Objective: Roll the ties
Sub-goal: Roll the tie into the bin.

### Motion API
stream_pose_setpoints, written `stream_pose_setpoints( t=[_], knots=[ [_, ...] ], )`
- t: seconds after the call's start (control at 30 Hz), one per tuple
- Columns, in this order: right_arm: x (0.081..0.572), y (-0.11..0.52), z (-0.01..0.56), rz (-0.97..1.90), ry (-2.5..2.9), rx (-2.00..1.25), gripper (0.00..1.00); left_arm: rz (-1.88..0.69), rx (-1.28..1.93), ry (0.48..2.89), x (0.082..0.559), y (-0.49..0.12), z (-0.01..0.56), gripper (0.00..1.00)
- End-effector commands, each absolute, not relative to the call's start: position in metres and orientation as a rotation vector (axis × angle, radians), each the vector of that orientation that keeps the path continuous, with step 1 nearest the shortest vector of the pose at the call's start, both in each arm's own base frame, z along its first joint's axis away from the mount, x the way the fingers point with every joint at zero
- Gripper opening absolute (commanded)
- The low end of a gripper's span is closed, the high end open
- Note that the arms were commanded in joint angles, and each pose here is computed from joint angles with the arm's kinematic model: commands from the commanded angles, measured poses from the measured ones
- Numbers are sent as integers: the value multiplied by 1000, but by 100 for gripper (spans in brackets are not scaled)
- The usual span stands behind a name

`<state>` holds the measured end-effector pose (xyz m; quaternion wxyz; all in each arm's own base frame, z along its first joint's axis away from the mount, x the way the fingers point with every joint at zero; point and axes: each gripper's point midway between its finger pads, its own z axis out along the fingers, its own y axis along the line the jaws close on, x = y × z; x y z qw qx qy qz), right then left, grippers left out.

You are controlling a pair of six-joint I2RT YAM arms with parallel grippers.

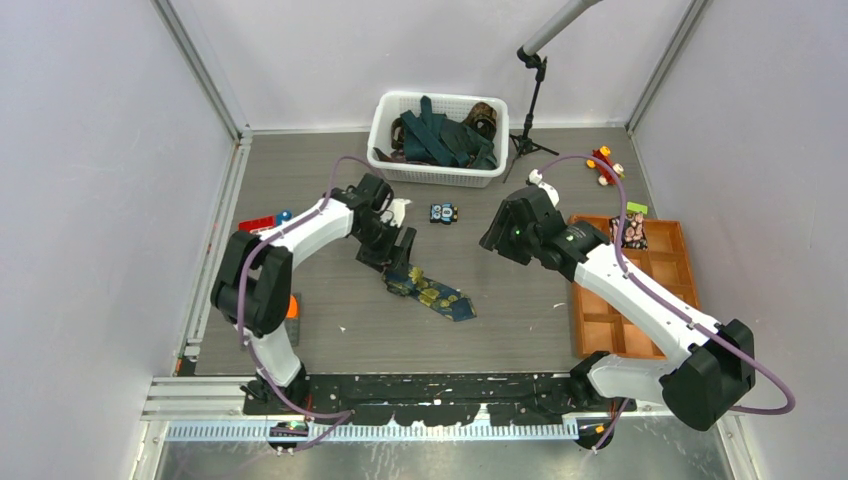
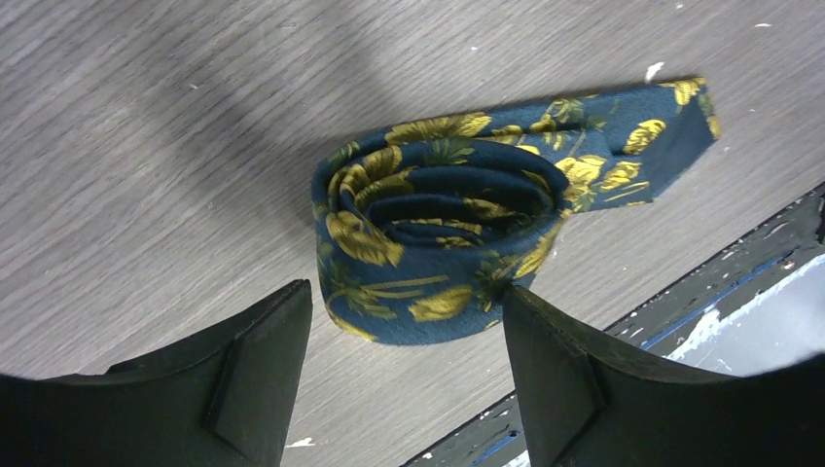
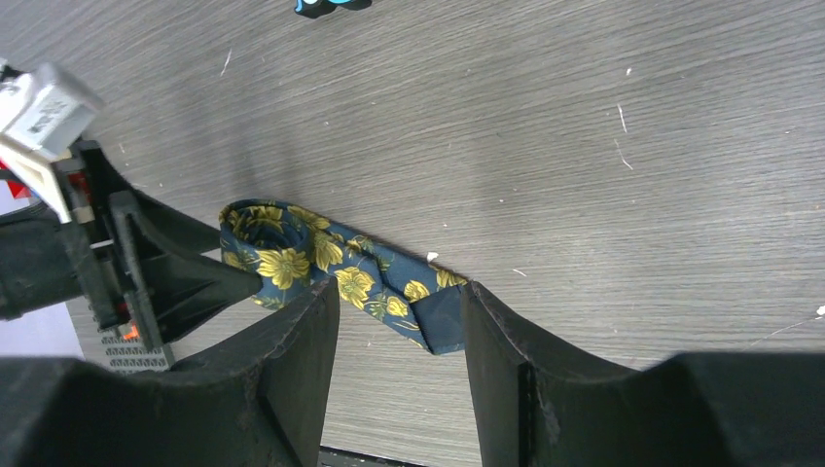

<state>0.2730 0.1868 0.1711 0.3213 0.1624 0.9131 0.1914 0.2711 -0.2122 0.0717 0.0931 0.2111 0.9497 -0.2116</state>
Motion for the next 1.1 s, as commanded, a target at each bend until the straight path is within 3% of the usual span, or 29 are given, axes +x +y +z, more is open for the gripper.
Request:
stream_pose_setpoints(
  t=[0.0,0.3,0.47,0.57,0.67,1.07],
  knots=[
    [278,193,184,559,2350,430,54,-652,650,2826,277,-215,59,72],
    [277,192,186,561,2343,423,54,-633,613,2861,276,-219,39,71],
    [277,191,189,557,2336,422,54,-603,605,2867,268,-229,31,54],
    [278,190,191,552,2330,423,54,-441,578,2868,267,-226,32,42],
    [277,187,191,538,2327,428,54,-233,554,2836,271,-221,43,36],
    [272,194,143,524,2430,413,53,307,664,2731,269,-211,78,33]
  ],
)
